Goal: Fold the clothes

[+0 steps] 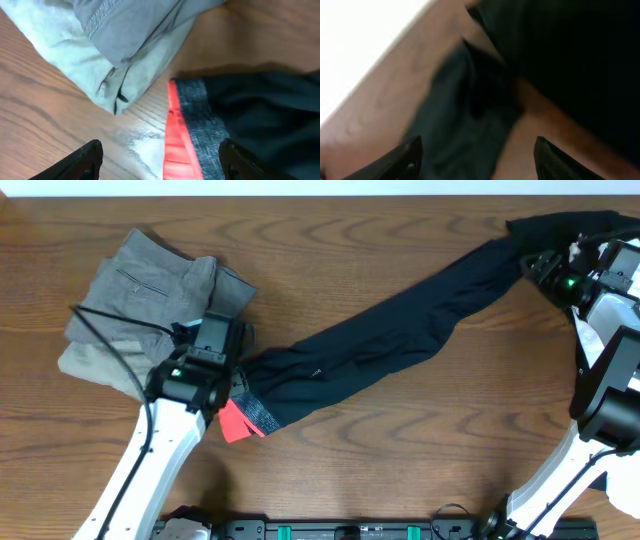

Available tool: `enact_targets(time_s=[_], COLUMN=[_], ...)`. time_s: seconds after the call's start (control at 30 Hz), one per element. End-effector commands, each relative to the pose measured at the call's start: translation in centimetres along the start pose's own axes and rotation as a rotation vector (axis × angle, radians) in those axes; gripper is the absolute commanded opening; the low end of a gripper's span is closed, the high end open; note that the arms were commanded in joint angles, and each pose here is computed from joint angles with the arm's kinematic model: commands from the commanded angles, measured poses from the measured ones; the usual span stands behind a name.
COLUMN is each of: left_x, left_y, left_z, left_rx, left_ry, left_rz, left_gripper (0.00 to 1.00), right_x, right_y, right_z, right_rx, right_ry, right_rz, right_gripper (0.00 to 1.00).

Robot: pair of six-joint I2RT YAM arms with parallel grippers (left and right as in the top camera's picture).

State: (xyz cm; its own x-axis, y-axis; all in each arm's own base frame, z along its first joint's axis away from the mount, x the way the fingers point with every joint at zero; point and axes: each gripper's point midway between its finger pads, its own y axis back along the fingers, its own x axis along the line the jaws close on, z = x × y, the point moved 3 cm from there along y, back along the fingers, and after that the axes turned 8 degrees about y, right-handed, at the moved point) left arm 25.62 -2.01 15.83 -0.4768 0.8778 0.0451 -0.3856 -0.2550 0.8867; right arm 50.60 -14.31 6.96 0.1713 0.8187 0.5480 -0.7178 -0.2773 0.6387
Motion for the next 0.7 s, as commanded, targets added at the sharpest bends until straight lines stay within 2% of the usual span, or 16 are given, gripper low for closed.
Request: enact_targets(time_s=[0.0,0.3,0.53,0.67], left_x=[-0.5,-0.7,-0.9,-1.1], left_y=[1.0,1.1,1.1,1.1], left_z=[0.6,0.4,0.3,0.2], left_rx=[-0.009,0.004,0.011,0.017], left_ry=[0.019,0.019,0.02,0.02], left_rz=[-0.053,-0.073,-0.083,-0.095], left_gripper=[0.8,0.81,0.81,0.81], right_x=[1.6,3.2,1.7,1.0], right_y=[0.1,-2.3,-4.2,-5.7], right_z=[0.3,-0.4,-1.4,-1.9], right_rx=[0.0,-0.01,-0.031,-0.046], right_ry=[0.14,0.237,0.167,0.135], right_rz=[-0.049,-0.18,-0.323,-0.313], right_gripper=[0.7,0.73,0.76,0.77])
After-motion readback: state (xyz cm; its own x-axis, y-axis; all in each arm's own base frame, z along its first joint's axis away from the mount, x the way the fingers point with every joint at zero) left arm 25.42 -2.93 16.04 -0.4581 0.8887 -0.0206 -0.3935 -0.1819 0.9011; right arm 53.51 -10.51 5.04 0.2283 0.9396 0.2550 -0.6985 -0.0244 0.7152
